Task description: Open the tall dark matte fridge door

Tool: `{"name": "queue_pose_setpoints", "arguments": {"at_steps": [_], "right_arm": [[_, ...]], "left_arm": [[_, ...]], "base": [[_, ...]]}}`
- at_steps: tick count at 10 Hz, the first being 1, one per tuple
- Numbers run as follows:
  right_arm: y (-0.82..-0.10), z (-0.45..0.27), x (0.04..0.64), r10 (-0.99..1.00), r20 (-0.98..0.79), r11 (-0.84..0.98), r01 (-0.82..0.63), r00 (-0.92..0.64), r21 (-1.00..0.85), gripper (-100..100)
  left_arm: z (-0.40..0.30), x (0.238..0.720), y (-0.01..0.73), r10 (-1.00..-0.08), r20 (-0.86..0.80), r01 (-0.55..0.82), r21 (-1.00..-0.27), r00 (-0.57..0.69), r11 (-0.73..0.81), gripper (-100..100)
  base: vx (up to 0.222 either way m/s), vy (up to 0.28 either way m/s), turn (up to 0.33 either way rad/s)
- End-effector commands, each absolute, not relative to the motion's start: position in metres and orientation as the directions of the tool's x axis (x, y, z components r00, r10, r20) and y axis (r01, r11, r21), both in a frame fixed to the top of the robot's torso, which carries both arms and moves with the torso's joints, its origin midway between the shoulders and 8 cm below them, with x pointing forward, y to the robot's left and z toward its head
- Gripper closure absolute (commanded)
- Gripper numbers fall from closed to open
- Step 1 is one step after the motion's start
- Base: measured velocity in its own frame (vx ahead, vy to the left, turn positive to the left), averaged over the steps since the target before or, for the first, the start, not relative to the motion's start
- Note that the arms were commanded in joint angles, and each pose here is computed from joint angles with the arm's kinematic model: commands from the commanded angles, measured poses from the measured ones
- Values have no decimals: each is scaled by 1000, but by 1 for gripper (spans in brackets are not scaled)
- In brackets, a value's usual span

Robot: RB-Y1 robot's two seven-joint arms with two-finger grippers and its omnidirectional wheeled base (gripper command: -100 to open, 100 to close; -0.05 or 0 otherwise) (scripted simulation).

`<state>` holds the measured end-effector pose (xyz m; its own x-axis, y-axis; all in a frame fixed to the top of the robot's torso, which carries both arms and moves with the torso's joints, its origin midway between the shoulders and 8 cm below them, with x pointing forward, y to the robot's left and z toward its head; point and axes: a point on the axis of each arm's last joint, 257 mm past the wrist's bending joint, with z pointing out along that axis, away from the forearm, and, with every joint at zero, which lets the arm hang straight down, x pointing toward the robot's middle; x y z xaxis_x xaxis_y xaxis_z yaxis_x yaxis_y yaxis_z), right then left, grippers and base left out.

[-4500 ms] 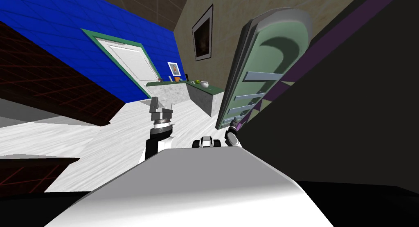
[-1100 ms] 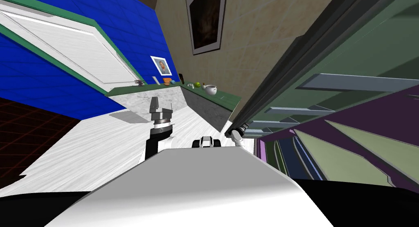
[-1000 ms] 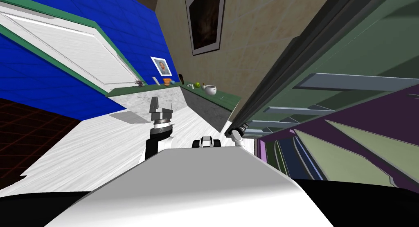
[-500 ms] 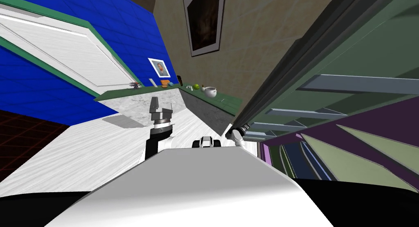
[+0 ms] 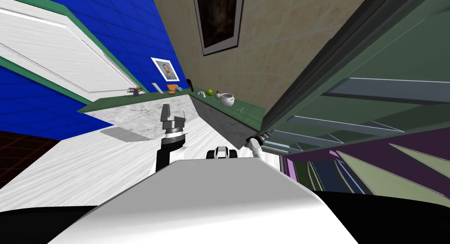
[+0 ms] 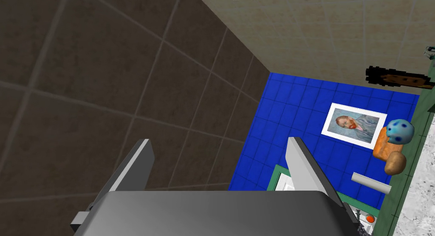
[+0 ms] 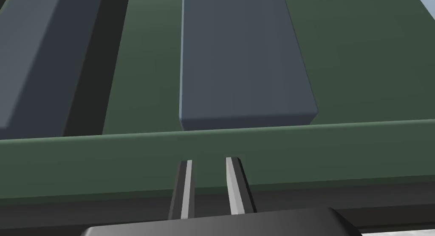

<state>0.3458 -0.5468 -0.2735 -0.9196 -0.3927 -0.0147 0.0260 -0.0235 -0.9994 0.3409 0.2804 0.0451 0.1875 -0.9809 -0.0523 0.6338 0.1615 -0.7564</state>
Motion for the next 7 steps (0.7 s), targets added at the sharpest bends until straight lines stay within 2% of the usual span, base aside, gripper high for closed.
{"name": "queue_pose_setpoints", "arguments": {"at_steps": [1,7], "right_arm": [[-544,-264,355,-398,-7,-26,19,-918,-999,-100],[-535,-229,385,-417,-7,-27,20,-909,-999,-100]], "left_arm": [[45,341,280,-981,-52,634,-756,187,161,0],[45,341,280,-981,-52,634,-756,187,161,0]], "base": [[-45,1,-20],[-36,-4,-34]]}}
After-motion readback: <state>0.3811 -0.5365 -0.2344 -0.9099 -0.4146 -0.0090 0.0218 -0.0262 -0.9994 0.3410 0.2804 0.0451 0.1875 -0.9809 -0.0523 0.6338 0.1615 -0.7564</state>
